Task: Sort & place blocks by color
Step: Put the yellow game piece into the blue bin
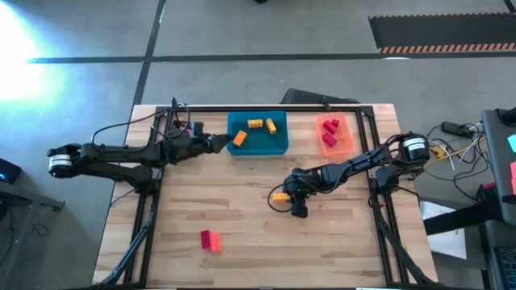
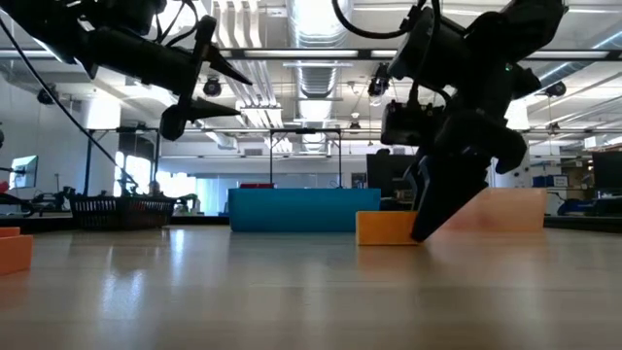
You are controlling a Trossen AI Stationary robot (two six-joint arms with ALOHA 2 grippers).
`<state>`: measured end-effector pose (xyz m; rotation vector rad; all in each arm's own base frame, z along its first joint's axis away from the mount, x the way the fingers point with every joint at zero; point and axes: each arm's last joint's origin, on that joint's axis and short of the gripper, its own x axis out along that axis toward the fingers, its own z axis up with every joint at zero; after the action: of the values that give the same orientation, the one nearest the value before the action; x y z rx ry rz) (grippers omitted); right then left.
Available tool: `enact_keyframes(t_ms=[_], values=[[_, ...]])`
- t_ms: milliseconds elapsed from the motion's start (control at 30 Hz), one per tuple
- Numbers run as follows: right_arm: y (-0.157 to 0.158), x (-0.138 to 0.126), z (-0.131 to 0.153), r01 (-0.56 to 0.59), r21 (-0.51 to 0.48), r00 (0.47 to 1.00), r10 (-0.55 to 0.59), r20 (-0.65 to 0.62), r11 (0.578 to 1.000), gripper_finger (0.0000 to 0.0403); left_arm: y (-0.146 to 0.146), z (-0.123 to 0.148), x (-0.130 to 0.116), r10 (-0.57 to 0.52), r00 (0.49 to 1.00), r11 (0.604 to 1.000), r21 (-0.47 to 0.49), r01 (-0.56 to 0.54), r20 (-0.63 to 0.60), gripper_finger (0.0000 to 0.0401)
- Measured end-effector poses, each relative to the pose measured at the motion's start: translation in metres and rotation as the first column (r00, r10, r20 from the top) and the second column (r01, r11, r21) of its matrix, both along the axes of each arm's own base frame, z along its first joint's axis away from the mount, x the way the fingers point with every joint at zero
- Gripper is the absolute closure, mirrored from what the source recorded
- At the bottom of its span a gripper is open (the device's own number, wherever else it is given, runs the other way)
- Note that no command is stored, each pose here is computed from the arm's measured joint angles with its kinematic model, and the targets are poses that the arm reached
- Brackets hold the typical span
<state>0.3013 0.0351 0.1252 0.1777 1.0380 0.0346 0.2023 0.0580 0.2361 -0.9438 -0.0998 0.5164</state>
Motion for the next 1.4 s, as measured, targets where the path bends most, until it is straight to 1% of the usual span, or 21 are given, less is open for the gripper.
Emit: enact_keyframes(t_ms=[100,233,467,567,700,767,833,900,967,1067,1133,1200,1267,1333,1400], values=[[0.0,0.0,0.003,-0.006,0.004,1.0,0.006,0.012,1.0,0.0319,0.0,0.0,0.0,0.0,1.0,1.0,0.0,0.0,0.0,0.0168],[0.0,0.0,0.005,-0.018,-0.003,1.0,0.018,0.025,1.0,0.0349,0.0,0.0,0.0,0.0,1.0,1.0,-0.001,0.0,-0.002,0.0168],[-0.007,0.0,0.008,0.0,-0.016,1.0,0.0,0.018,1.0,0.0372,0.0,0.0,0.0,0.0,1.0,1.0,-0.001,0.0,-0.002,0.0168],[-0.012,0.003,0.017,0.0,-0.025,0.999,0.001,0.036,1.0,0.0392,0.0,0.0,0.0,0.0,1.0,1.0,-0.001,0.0,-0.001,0.0168],[-0.019,0.01,0.03,0.008,-0.035,0.999,-0.007,0.034,0.999,0.0396,0.0,0.0,0.0,0.0,1.0,1.0,0.0,0.0,-0.001,0.0168],[-0.02,0.015,0.038,-0.001,-0.044,0.999,0.003,0.046,0.999,0.0396,0.0,0.0,0.0,-0.004,1.0,1.0,-0.019,0.004,0.009,0.0168],[-0.021,0.02,0.048,-0.018,-0.061,0.999,0.021,0.05,0.998,0.0396,-0.002,0.0,0.001,-0.046,0.998,0.997,-0.062,0.048,0.032,0.0168],[-0.022,0.023,0.056,-0.026,-0.094,0.999,0.03,0.038,0.995,0.0395,-0.006,0.001,0.001,-0.133,0.99,0.986,-0.092,0.137,0.052,0.0171],[-0.023,0.026,0.064,-0.038,-0.114,0.999,0.042,0.029,0.993,0.0395,-0.013,0.004,0.004,-0.231,0.972,0.964,-0.122,0.235,0.048,0.018],[-0.024,0.03,0.079,-0.046,-0.142,0.998,0.051,0.032,0.989,0.0395,-0.03,0.009,0.009,-0.368,0.929,0.918,-0.165,0.359,-0.026,0.02],[-0.024,0.031,0.087,-0.053,-0.149,0.998,0.056,0.018,0.987,0.0395,-0.044,0.015,0.011,-0.469,0.876,0.875,-0.193,0.444,-0.109,0.0214],[-0.025,0.031,0.093,-0.061,-0.153,0.998,0.062,0.003,0.986,0.0394,-0.059,0.021,0.012,-0.573,0.795,0.816,-0.23,0.531,-0.2,0.0226],[-0.025,0.028,0.1,-0.068,-0.164,0.998,0.068,-0.007,0.984,0.0394,-0.078,0.029,0.011,-0.663,0.695,0.748,-0.26,0.61,-0.277,0.0237],[-0.026,0.024,0.107,-0.057,-0.184,0.998,0.056,-0.011,0.981,0.0394,-0.098,0.036,0.012,-0.73,0.599,0.681,-0.274,0.679,-0.329,0.0247],[-0.028,0.017,0.111,-0.047,-0.202,0.999,0.045,-0.019,0.978,0.0394,-0.12,0.043,0.015,-0.78,0.521,0.616,-0.283,0.735,-0.346,0.0259]])
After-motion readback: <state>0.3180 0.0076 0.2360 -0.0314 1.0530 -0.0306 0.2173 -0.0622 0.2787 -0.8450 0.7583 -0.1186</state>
